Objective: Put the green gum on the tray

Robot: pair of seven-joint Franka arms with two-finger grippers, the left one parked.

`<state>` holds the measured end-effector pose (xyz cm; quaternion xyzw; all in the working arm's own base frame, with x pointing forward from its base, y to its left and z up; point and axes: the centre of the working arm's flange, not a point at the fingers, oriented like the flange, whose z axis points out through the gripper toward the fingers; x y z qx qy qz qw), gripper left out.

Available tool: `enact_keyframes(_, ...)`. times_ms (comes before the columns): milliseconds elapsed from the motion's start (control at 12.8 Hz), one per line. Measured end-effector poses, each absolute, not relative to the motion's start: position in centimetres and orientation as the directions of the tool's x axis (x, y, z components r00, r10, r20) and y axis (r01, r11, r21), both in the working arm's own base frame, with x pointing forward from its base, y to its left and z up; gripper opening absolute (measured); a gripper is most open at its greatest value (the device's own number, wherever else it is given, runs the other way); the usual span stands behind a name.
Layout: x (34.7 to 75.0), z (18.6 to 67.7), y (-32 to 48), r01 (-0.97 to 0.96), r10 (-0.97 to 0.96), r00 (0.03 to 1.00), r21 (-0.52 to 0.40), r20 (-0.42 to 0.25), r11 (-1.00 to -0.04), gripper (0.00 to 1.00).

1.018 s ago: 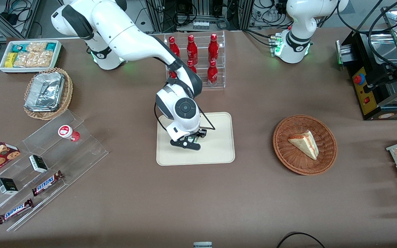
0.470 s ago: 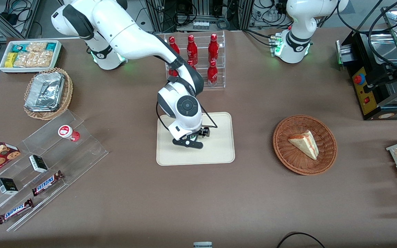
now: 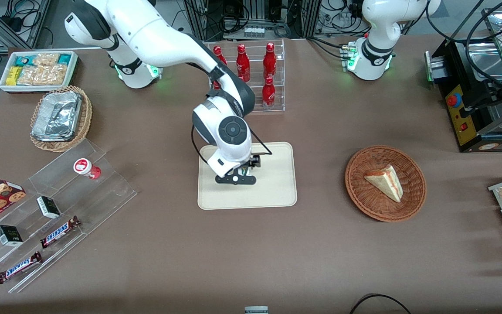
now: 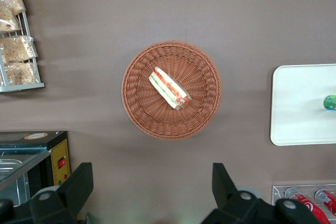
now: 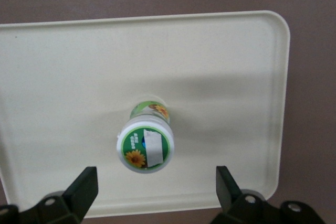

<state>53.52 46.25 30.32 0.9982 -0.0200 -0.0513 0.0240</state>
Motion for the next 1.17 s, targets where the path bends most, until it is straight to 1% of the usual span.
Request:
enact_keyframes(313, 56.0, 35.5, 40.4, 0.056, 0.045, 0.986, 0.061, -0.162, -0.997, 1.0)
enact_keyframes(548, 57.8, 38.8, 35.7, 0.102, 0.091, 0.978, 0.049, -0.19, -0.994, 1.0)
enact_keyframes(940, 59.1, 43.0, 29.8, 0.142, 0.133, 0.968, 0.026, -0.212, -0.989, 1.0)
enact_keyframes(1175, 60.6, 45.1, 22.7, 0.112, 0.109, 0.972, 0.006, -0.209, -0.994, 1.0)
